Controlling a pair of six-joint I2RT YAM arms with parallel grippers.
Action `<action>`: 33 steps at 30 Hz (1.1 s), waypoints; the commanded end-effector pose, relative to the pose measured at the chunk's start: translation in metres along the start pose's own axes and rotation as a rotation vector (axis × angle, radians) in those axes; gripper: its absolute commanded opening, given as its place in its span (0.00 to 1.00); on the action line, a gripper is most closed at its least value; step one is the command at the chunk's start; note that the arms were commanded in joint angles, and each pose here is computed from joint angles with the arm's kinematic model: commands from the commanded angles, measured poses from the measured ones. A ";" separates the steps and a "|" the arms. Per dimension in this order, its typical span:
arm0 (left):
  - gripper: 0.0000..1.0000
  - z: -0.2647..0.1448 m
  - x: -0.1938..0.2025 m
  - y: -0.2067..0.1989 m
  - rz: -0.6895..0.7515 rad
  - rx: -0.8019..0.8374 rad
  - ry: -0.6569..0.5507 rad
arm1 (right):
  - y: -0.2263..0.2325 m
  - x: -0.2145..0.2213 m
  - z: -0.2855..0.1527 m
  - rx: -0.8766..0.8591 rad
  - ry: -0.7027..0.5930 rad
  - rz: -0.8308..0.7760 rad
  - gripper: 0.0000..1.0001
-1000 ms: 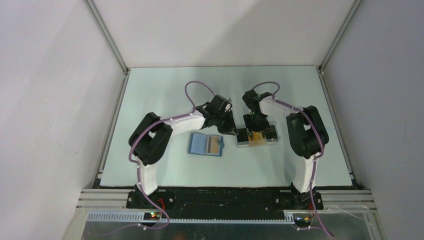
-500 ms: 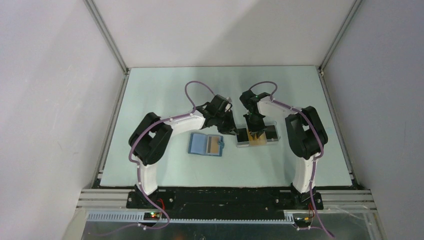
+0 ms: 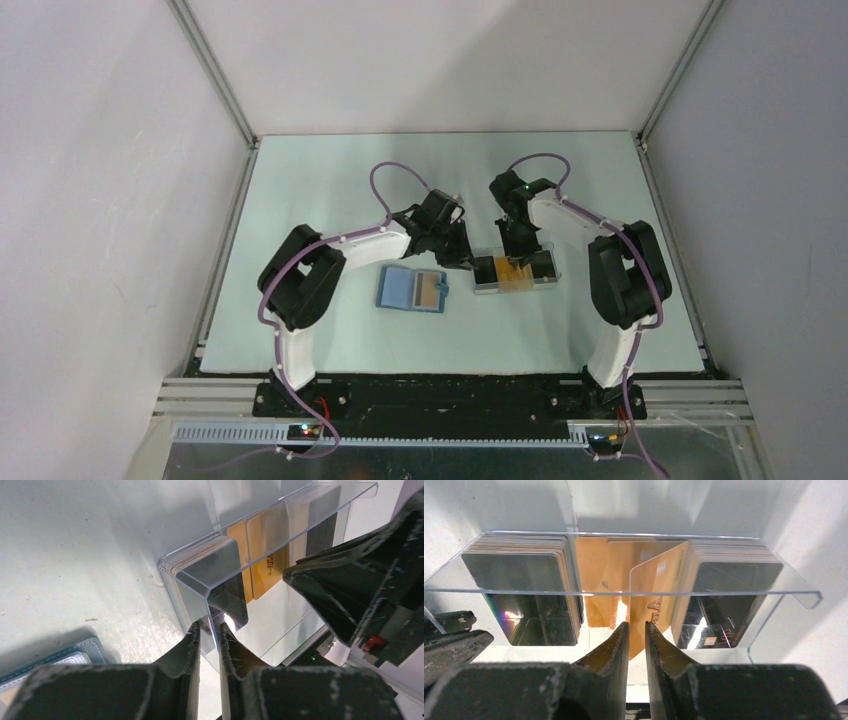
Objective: Put the credit cards into the card holder
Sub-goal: Pick up the credit card from the storage box.
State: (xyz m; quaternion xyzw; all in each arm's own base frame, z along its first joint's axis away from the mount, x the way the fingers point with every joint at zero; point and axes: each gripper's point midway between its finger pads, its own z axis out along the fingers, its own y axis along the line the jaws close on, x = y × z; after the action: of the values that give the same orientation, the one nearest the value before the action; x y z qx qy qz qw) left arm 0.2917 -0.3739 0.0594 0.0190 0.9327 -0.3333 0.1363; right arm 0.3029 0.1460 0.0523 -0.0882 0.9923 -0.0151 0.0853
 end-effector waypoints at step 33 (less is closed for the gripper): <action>0.05 0.005 0.012 0.023 0.015 -0.087 0.040 | -0.027 -0.001 -0.003 0.025 0.030 0.056 0.09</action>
State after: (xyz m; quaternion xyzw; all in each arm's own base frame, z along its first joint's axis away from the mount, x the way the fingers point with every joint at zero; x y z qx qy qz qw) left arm 0.2917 -0.3739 0.0592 0.0190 0.9327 -0.3336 0.1358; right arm 0.3037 0.1161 0.0476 -0.0579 0.9957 -0.0389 0.0617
